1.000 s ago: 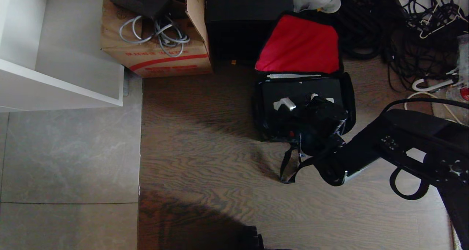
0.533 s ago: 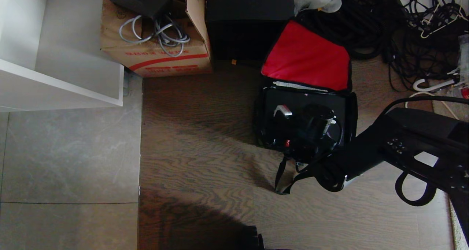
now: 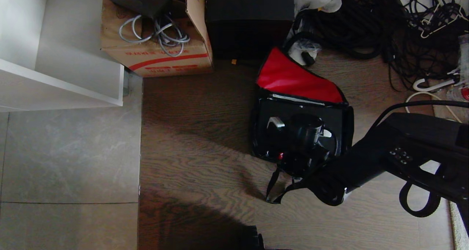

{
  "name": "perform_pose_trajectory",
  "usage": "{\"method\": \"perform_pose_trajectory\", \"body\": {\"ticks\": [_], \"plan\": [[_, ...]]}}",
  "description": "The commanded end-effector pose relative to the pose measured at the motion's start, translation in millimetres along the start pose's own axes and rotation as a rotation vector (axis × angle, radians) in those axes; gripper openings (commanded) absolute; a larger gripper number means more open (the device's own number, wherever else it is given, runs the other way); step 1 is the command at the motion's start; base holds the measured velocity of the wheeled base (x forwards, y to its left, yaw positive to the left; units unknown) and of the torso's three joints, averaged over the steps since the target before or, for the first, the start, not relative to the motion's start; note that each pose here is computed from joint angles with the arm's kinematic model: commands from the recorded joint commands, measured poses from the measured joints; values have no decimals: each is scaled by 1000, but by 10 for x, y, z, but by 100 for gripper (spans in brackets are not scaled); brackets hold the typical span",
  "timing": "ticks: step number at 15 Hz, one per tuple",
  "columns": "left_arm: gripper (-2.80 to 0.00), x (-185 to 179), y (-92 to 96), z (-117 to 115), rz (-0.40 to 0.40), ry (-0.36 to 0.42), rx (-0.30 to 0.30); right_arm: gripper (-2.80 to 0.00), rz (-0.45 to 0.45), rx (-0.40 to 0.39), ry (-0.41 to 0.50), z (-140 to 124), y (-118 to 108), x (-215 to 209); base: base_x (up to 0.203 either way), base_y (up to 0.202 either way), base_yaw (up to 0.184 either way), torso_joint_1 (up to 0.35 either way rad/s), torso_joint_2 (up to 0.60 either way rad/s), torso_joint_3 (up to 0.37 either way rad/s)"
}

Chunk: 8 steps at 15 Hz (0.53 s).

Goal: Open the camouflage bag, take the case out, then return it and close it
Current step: Lift the black box

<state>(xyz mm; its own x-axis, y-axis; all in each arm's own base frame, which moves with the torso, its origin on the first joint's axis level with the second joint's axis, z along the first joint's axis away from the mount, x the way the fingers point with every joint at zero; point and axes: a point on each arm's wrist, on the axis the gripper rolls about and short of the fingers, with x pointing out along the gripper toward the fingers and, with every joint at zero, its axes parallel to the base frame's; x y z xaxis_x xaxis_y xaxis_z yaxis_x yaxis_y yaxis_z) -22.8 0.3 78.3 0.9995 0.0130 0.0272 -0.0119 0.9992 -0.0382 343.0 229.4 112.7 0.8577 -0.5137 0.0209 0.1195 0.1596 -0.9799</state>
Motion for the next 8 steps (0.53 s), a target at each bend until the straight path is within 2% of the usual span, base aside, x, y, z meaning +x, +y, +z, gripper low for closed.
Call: {"method": "perform_pose_trajectory", "body": {"ticks": [1, 6, 7, 8], "plan": [[-280, 5, 1, -21, 1, 7, 0, -280, 12, -21, 4, -18, 76, -22, 0, 0, 0, 0, 0, 0], [-280, 5, 1, -21, 1, 7, 0, -280, 41, 1, -2, -31, 274, -10, 0, 0, 0, 0, 0, 0], [-280, 5, 1, -21, 3, 7, 0, -261, 43, 0, -1, -34, 283, -4, 0, 0, 0, 0, 0, 0], [-280, 5, 1, -21, 1, 7, 0, 0, 44, -1, -2, -34, 282, 2, 0, 0, 0, 0, 0, 0]]}}
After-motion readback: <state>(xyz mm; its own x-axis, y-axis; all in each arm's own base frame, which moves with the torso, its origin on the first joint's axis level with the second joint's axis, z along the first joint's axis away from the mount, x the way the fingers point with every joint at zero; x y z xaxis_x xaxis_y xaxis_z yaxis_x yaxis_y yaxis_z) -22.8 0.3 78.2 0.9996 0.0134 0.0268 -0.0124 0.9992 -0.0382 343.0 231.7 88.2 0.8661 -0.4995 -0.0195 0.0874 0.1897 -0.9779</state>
